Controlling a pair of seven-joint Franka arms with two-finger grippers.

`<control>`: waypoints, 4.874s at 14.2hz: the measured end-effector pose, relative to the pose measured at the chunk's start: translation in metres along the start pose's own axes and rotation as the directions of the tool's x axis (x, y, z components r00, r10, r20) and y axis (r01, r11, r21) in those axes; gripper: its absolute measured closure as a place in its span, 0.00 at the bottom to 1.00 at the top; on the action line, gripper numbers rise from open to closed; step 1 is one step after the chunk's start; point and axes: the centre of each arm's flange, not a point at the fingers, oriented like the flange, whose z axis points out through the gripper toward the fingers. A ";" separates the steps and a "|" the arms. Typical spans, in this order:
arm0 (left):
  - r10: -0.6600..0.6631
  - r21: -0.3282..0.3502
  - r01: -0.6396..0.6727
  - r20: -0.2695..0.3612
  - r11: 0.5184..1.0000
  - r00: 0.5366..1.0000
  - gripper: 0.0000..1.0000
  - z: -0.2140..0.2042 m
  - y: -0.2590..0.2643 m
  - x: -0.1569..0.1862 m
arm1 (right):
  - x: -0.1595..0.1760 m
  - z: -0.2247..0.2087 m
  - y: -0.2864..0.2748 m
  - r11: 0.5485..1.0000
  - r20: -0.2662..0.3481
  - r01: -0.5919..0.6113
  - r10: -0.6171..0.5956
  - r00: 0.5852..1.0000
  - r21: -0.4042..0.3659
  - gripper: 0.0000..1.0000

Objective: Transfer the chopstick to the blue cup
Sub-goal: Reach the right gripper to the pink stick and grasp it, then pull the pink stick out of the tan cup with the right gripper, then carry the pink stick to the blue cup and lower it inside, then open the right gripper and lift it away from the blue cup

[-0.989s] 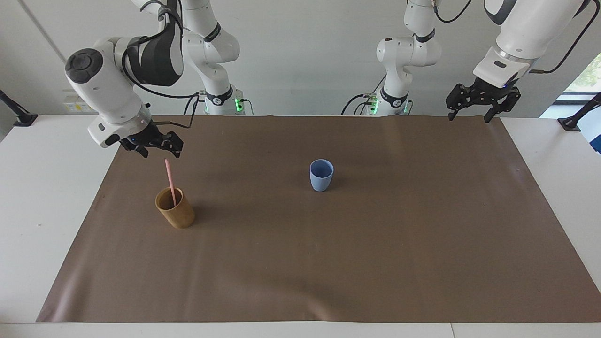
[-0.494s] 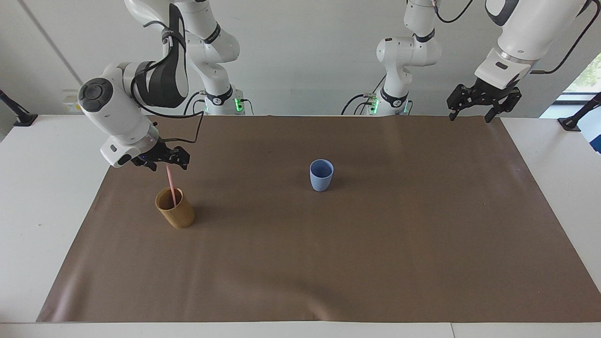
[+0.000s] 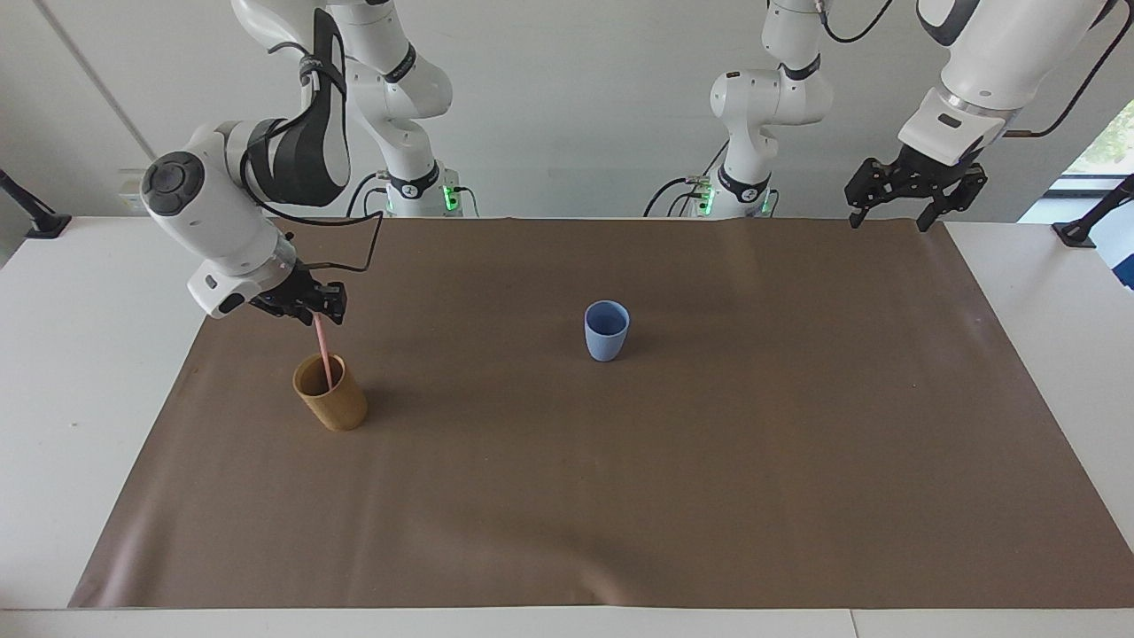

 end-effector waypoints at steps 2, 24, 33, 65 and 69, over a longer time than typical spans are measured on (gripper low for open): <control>0.000 0.001 0.000 -0.007 1.000 1.000 0.00 -0.002 0.000 0.005 | 0.000 0.000 0.001 1.000 0.000 -0.002 0.002 1.000 0.002 0.87; -0.049 -0.014 0.049 0.033 0.999 0.998 0.00 0.001 -0.024 0.000 | -0.072 -0.140 -0.082 0.982 0.066 -0.176 0.171 0.983 0.075 0.92; -0.049 -0.014 0.049 0.033 0.999 0.998 0.00 0.001 -0.024 0.000 | -0.095 -0.133 -0.273 0.836 0.158 -0.484 0.458 0.875 0.258 0.92; -0.049 -0.014 0.049 0.033 0.999 0.998 0.00 0.001 -0.024 0.000 | -0.064 -0.005 -0.380 0.688 0.242 -0.658 0.612 0.752 0.305 0.00; -0.047 -0.014 0.048 0.033 0.999 0.998 0.00 0.001 -0.024 0.000 | -0.049 -0.042 -0.340 0.806 -0.019 -0.516 0.544 0.839 0.292 0.00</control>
